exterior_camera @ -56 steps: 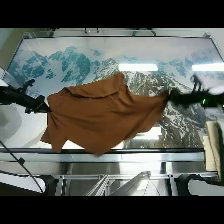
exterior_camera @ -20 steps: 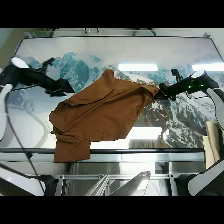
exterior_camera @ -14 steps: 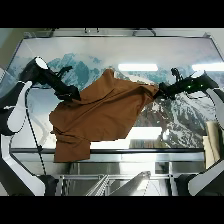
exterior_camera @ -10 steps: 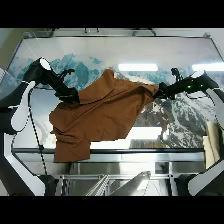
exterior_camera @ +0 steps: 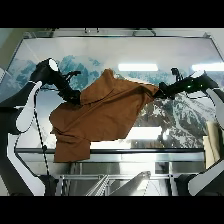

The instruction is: Fold the shirts.

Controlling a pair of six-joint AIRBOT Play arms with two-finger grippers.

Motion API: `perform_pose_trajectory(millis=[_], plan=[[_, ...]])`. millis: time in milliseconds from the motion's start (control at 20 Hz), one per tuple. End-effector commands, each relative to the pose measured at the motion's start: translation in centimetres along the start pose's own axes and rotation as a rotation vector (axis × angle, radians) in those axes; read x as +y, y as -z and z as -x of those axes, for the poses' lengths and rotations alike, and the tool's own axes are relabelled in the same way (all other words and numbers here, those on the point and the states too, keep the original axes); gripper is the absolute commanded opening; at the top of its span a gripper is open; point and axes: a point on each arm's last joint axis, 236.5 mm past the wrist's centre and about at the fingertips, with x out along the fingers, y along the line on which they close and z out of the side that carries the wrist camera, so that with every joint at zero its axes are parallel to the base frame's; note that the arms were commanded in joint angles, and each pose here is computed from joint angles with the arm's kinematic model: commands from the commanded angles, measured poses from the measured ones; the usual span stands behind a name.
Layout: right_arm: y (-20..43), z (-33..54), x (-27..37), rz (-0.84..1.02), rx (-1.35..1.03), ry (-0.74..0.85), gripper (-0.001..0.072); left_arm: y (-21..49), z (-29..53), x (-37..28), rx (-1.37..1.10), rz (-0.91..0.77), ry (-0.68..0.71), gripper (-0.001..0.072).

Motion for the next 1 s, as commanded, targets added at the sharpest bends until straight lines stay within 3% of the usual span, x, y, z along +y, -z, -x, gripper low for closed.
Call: perform_pose_trajectory(millis=[0, 150, 350, 650, 800, 950], plan=[[-0.1, 0.1, 0.2, -0.003, -0.004, -0.004, 0.0018, 0.4, -0.1, 0.7, 0.027, -0.023, -0.056, 0.0], [-0.6, 1.1, 1.4, 0.011, -0.031, -0.025, 0.0017, -0.3, 2.9, -0.3, -0.04, -0.027, -0.017, 0.0017], [-2.4, 6.9, 2.9, 0.047, -0.155, -0.018, 0.0017, -1.9, 13.9, -3.1, -0.333, -0.064, 0.06, 0.0016], [-3.7, 17.4, 3.7, 0.064, -0.37, 0.02, 0.0017, 2.6, 24.7, -2.7, -0.568, -0.025, -0.03, 0.0017], [-2.4, 18.5, 4.5, 0.08, -0.348, 0.015, 0.0017, 4.7, 24.9, -2.8, -0.585, 0.019, 0.018, 0.0017], [-0.6, 16.3, 5.8, 0.099, -0.259, -0.007, 0.0017, 6.5, 20.2, -3.8, -0.465, 0.064, 0.159, 0.0017]])
